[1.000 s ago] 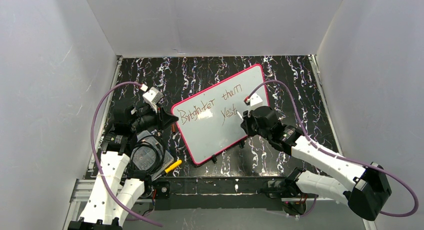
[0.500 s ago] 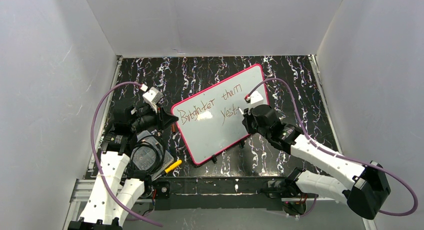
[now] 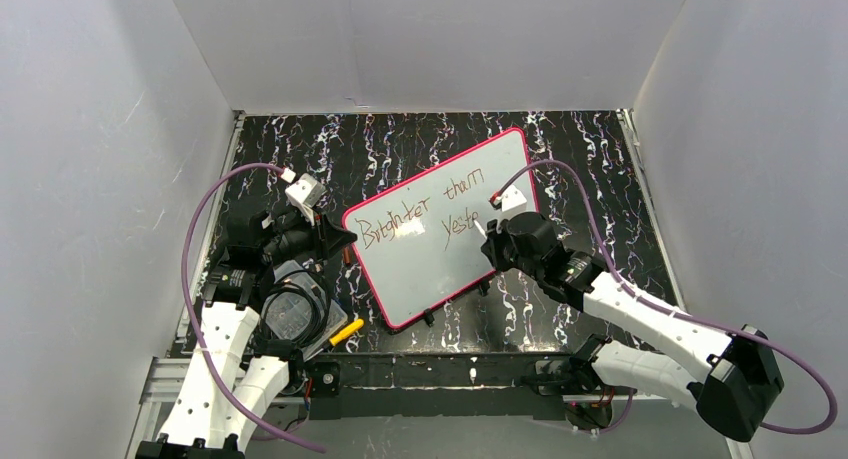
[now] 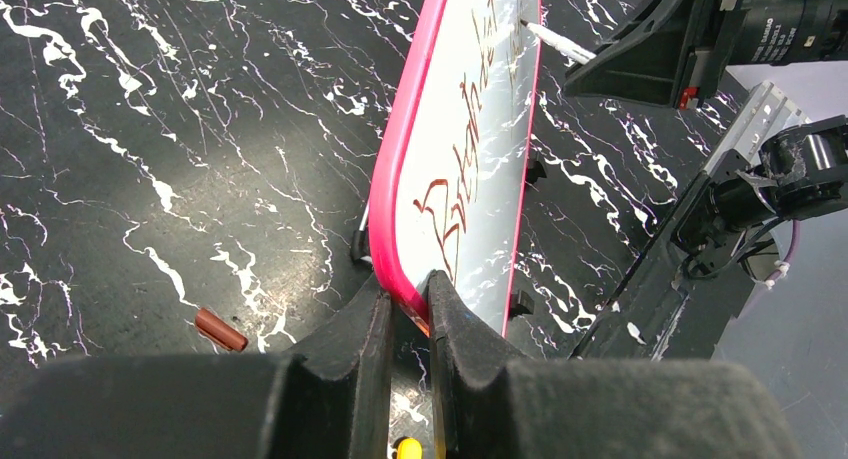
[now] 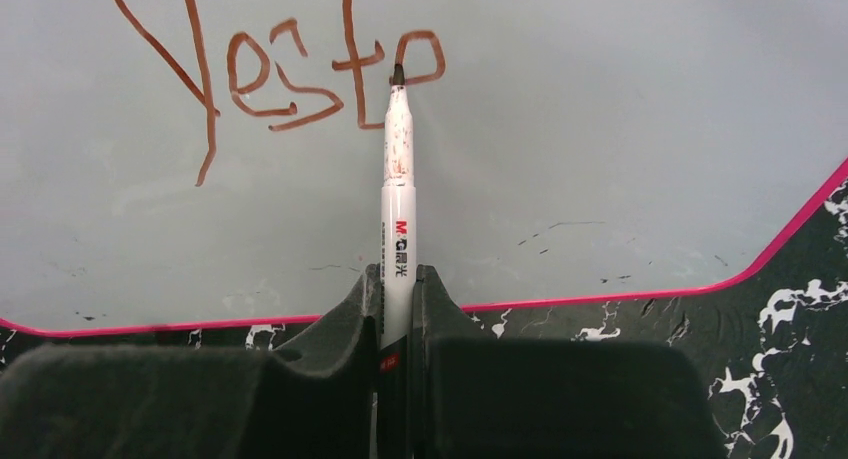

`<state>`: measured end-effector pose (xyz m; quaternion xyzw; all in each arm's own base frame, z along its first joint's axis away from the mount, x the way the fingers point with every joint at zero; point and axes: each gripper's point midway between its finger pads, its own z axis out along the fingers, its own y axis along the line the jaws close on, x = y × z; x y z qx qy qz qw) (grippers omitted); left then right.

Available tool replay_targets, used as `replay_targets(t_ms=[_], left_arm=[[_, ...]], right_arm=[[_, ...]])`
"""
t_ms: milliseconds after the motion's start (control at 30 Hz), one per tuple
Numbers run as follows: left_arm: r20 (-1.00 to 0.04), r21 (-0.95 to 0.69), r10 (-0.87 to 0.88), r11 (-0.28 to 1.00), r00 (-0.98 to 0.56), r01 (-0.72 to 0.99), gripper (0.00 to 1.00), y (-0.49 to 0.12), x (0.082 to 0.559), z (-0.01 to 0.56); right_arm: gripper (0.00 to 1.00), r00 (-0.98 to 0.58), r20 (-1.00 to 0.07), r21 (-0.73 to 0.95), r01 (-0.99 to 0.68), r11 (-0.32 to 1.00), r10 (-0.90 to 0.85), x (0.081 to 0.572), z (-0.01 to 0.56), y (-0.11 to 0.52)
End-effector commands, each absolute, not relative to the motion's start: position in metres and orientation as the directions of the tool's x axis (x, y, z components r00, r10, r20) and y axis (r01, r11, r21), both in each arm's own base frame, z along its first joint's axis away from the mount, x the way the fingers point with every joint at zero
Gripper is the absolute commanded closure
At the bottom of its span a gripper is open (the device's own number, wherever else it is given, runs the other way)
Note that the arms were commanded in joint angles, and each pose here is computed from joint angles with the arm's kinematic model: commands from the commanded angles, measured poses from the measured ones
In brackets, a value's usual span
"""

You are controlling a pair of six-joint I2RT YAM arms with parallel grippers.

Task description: Write a sentence on the whiteboard

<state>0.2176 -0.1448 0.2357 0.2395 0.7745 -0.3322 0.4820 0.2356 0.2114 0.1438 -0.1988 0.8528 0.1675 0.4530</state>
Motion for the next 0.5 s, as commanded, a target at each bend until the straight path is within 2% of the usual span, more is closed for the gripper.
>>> replay_targets(t_ms=[0, 467], left_arm=[[-0.917, -0.223, 0.107, 0.660, -0.384, 0.717, 1.00, -0.143, 0.218, 0.227], [-0.917, -0.224, 0.107, 0.660, -0.384, 0.717, 1.00, -0.143, 0.218, 0.227]], right_arm=[[0.99, -0.533, -0.830, 0.145, -0.492, 0.858, -0.166, 0.226, 0.138, 0.213], [0.99, -0.519, -0.839, 0.074, -0.405, 0.911, -0.162, 0.240, 0.143, 0.197]])
